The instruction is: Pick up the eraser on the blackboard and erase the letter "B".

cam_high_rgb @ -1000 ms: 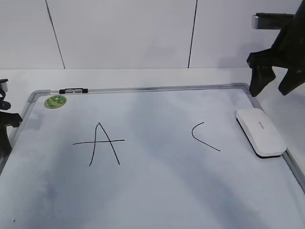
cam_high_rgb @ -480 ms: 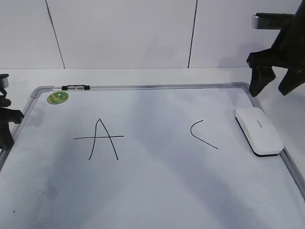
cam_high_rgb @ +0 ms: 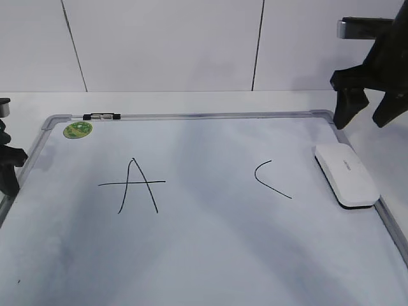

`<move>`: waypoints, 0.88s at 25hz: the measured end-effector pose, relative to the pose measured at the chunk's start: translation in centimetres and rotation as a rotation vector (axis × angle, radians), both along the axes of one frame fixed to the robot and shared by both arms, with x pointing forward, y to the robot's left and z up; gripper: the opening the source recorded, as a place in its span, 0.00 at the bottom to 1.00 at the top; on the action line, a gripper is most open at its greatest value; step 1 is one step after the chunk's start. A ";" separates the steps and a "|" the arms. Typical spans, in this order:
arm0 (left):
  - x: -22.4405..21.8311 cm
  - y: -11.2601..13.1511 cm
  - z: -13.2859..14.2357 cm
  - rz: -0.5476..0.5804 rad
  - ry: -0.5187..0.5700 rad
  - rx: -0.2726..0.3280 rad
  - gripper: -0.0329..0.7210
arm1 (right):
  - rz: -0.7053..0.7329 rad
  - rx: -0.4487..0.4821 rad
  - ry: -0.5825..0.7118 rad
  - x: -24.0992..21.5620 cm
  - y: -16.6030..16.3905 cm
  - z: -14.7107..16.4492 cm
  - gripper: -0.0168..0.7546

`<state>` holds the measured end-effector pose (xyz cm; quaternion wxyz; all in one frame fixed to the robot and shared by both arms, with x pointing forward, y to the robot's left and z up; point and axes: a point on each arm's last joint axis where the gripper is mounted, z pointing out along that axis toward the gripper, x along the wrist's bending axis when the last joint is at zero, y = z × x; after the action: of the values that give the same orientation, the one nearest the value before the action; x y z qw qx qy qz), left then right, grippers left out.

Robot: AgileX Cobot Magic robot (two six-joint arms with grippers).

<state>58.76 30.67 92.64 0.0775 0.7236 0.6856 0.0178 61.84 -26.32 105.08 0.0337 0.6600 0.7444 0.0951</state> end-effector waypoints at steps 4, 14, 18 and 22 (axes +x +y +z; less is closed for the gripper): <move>-0.2 0.1 0.5 -0.007 -0.022 0.010 0.43 | 0.000 0.000 0.000 0.0 0.0 0.0 0.78; -2.3 0.0 5.9 -0.023 -0.073 0.017 0.43 | -0.007 0.019 0.004 0.0 0.2 0.0 0.78; -4.3 -0.2 7.5 -0.016 0.026 0.002 0.41 | -0.016 0.055 -0.011 -0.6 0.4 0.9 0.78; -6.3 -0.3 9.7 -0.009 0.071 -0.009 0.37 | -0.015 0.057 -0.043 -2.9 0.2 2.6 0.78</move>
<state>52.48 30.36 102.38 0.0565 0.7266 0.6847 -0.0112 58.97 -26.08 107.72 0.0317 0.6641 0.7355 0.1305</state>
